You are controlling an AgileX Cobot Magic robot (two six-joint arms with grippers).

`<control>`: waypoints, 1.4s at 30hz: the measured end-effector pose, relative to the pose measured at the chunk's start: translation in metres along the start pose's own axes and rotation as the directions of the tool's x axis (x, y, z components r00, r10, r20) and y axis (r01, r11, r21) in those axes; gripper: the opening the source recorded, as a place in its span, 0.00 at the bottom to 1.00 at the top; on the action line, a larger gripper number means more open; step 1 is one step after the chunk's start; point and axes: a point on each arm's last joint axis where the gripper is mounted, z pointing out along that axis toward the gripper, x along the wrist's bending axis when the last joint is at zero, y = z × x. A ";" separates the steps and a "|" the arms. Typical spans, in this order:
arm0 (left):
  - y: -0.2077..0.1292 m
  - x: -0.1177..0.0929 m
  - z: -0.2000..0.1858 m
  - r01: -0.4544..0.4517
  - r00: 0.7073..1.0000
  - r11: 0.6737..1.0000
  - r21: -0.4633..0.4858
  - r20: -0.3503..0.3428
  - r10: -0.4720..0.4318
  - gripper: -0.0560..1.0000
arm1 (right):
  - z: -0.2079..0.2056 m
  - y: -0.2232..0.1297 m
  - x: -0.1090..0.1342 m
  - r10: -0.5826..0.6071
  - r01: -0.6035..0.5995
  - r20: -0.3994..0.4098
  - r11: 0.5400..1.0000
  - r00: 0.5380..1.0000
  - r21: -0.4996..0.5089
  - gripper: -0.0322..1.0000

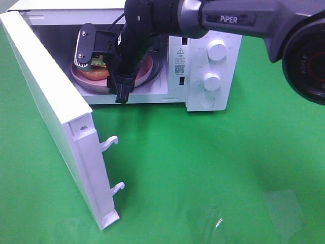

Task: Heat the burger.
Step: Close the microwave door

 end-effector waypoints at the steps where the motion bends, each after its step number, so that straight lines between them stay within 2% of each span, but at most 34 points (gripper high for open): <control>1: 0.000 0.000 0.000 0.000 1.000 1.000 0.000 0.000 0.000 0.99 | 0.000 0.000 0.000 0.000 0.000 0.000 1.000 1.000 0.000 0.61; 11: 0.000 0.000 0.000 0.000 1.000 1.000 0.000 0.000 0.000 0.99 | -0.024 -0.009 0.014 0.000 0.001 -0.042 1.000 0.999 0.027 0.68; 16: 0.000 0.000 0.000 0.000 1.000 1.000 0.000 0.000 0.000 0.99 | -0.030 -0.012 0.018 0.001 0.001 -0.047 1.000 0.999 0.029 0.68; 18: 0.000 0.000 0.000 0.000 1.000 1.000 0.000 0.000 0.000 0.99 | -0.037 -0.018 0.028 -0.001 0.003 -0.056 0.999 0.998 0.035 0.68; 35: 0.000 0.000 0.000 0.000 1.000 1.000 0.000 0.000 0.000 0.99 | -0.079 -0.039 0.060 -0.009 0.010 -0.048 1.000 0.999 0.027 0.69; 42: 0.000 0.000 0.000 0.000 1.000 1.000 0.000 0.000 0.000 0.99 | -0.109 -0.051 0.078 0.000 0.001 -0.049 1.000 0.999 0.026 0.69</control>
